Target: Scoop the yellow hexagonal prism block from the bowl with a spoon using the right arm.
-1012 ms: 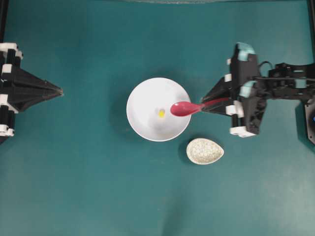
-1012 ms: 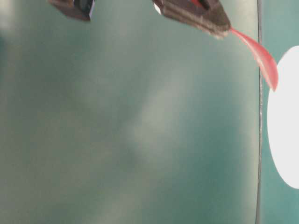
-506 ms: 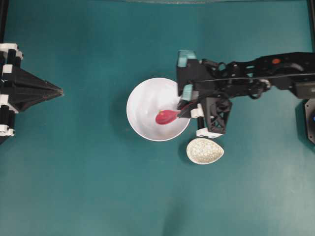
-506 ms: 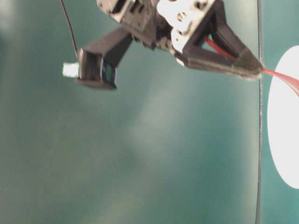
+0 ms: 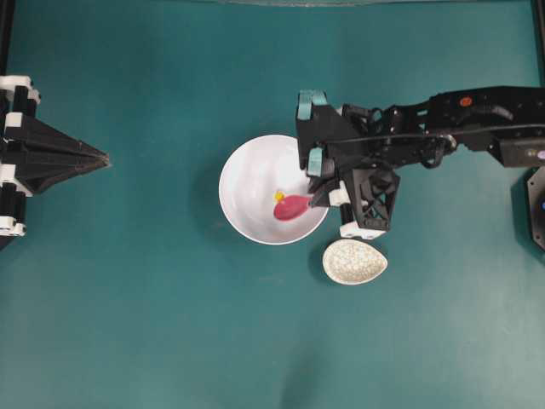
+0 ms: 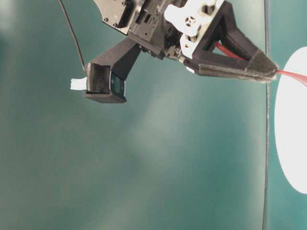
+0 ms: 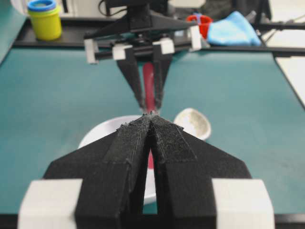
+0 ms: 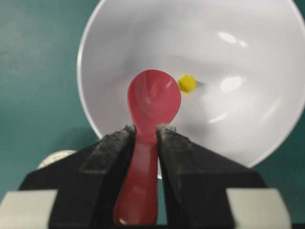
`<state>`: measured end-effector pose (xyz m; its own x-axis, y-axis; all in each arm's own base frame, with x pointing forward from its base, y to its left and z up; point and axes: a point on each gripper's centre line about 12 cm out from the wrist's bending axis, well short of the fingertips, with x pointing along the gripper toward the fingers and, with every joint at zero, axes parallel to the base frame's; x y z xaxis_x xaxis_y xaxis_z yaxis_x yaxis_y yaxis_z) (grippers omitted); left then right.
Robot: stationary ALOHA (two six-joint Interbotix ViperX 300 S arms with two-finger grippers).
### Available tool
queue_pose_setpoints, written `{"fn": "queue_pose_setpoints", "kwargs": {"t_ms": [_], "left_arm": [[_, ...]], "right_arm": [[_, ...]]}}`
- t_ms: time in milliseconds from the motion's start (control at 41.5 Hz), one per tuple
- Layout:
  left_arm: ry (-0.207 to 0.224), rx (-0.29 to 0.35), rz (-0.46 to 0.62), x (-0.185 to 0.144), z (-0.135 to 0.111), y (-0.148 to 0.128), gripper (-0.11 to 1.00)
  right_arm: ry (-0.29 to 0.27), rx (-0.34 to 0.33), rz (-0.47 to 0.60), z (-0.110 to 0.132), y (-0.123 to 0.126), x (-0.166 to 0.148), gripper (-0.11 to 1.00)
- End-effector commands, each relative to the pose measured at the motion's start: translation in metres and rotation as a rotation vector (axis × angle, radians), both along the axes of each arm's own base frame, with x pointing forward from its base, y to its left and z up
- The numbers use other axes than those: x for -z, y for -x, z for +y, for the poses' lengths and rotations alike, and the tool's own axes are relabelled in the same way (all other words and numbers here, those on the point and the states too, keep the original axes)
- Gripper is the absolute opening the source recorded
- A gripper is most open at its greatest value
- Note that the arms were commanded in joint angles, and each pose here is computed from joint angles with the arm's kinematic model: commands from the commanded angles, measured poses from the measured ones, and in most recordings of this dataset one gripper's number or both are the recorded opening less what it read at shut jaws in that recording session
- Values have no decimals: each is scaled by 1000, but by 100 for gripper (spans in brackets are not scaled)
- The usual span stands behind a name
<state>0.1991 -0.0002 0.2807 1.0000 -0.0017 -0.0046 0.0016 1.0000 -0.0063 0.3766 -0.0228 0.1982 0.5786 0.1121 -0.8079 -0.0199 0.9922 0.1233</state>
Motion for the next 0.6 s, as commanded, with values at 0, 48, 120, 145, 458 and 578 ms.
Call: {"fn": "queue_pose_setpoints", "kwargs": {"t_ms": [0,48,120,145,458,578], "left_arm": [[-1,-1,-21,-9,0,-3,0],[-1,-1,-21,-9,0,-3,0],[-1,-1,-21,-9,0,-3,0],[-3,-1,-18,-8,0,-3,0],[-6,-1,-18,-8,0,-3,0],[-6,-1,-20,-8,0,-3,0]], "right_arm": [[5,15,-30,-6,-2,-11,25],[6,19,-27,-7,-1,-10,25],[6,24,-20,-10,1,-8,25],[6,24,-19,-10,1,-7,25],[-7,14,22,-8,6,-3,25],[-9,18,24,-8,6,-3,25]]}}
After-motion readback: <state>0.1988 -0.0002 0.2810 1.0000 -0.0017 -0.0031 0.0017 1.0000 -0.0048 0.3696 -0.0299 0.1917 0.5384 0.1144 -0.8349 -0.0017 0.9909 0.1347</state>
